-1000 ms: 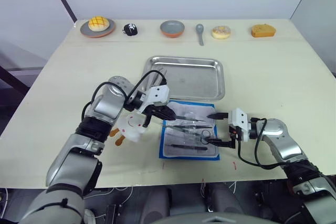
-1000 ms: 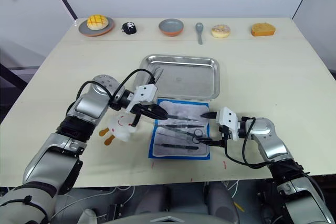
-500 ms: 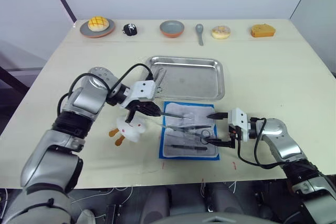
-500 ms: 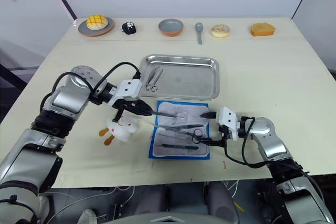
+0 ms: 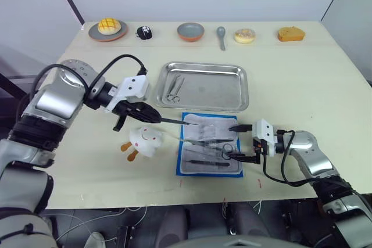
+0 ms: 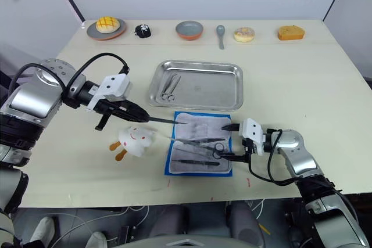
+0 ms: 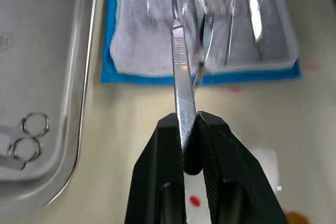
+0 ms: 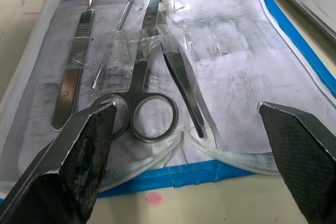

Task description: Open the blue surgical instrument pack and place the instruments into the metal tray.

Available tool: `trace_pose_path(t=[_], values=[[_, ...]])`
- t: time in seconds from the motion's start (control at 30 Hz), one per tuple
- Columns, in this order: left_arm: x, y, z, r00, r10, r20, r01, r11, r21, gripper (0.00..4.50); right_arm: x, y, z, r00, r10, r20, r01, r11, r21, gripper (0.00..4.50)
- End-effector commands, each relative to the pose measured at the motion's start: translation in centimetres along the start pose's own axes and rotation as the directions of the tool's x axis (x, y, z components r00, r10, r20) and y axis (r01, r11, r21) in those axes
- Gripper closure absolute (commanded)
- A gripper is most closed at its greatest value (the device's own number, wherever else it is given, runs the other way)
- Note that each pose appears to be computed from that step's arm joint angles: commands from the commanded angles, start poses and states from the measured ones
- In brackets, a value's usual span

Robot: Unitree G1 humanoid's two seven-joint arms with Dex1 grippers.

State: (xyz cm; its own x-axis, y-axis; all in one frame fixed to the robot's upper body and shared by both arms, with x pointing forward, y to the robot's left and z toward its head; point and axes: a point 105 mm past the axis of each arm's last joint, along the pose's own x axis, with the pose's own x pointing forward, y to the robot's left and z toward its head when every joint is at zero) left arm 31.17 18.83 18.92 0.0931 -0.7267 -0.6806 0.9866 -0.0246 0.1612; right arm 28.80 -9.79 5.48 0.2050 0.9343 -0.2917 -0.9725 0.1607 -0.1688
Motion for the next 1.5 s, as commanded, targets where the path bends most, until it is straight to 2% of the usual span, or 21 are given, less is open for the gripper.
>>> trace_pose_path(t=[0.03,0.17,0.27,0.33,0.4,0.47,0.57,0.67,0.73,0.83,0.93,1.0,1.23,1.5], values=[[-0.4,-0.3,2.0,0.989,0.01,0.15,-0.008,1.0,-0.013,4.46,0.0,2.1,-4.8,0.985,0.052,-0.167,-0.032,0.993,0.116,0.0],[0.9,0.7,3.0,0.951,0.152,0.269,-0.132,0.987,-0.089,4.46,0.0,2.1,-4.8,0.985,0.053,-0.166,-0.034,0.993,0.116,0.0],[2.3,1.2,3.8,0.908,0.258,0.331,-0.212,0.963,-0.169,4.46,0.0,2.2,-4.9,0.984,0.056,-0.167,-0.037,0.992,0.117,0.0],[3.4,1.6,4.2,0.874,0.345,0.342,-0.278,0.933,-0.23,4.46,-0.1,2.2,-4.9,0.984,0.057,-0.169,-0.037,0.992,0.117,0.0],[4.4,2.7,3.9,0.827,0.471,0.308,-0.384,0.872,-0.303,4.46,-0.1,2.2,-4.9,0.984,0.057,-0.169,-0.038,0.992,0.117,0.0],[5.3,3.3,3.5,0.795,0.548,0.259,-0.439,0.816,-0.377,4.46,-0.1,2.2,-4.9,0.984,0.059,-0.17,-0.039,0.992,0.117,0.0],[6.3,4.1,3.4,0.72,0.662,0.208,-0.528,0.717,-0.455,4.46,-0.1,2.2,-4.9,0.984,0.059,-0.17,-0.039,0.993,0.115,0.0],[6.5,5.5,2.8,0.622,0.769,0.15,-0.599,0.59,-0.541,4.46,-0.2,2.1,-4.9,0.984,0.057,-0.171,-0.037,0.993,0.116,0.0],[6.5,6.1,2.4,0.569,0.815,0.109,-0.632,0.519,-0.576,4.46,-0.2,2.2,-4.9,0.984,0.057,-0.171,-0.037,0.992,0.117,0.0],[6.7,6.6,1.8,0.529,0.847,0.056,-0.665,0.455,-0.593,4.46,-0.2,2.3,-5.0,0.983,0.058,-0.172,-0.037,0.992,0.119,0.0],[7.7,7.5,0.7,0.462,0.885,-0.048,-0.709,0.337,-0.619,4.46,-0.3,2.3,-5.0,0.983,0.059,-0.171,-0.039,0.992,0.12,0.0],[8.2,7.8,0.3,0.436,0.896,-0.088,-0.726,0.292,-0.623,4.46,-0.2,2.4,-5.0,0.984,0.059,-0.171,-0.039,0.992,0.119,0.0],[9.6,9.0,-0.6,0.417,0.894,-0.165,-0.711,0.208,-0.671,4.46,0.2,2.5,-5.0,0.984,0.063,-0.165,-0.044,0.992,0.12,0.0],[10.4,9.3,-1.5,0.446,0.872,-0.203,-0.697,0.196,-0.69,4.46,0.2,2.3,-4.9,0.984,0.059,-0.166,-0.04,0.993,0.113,0.0]])
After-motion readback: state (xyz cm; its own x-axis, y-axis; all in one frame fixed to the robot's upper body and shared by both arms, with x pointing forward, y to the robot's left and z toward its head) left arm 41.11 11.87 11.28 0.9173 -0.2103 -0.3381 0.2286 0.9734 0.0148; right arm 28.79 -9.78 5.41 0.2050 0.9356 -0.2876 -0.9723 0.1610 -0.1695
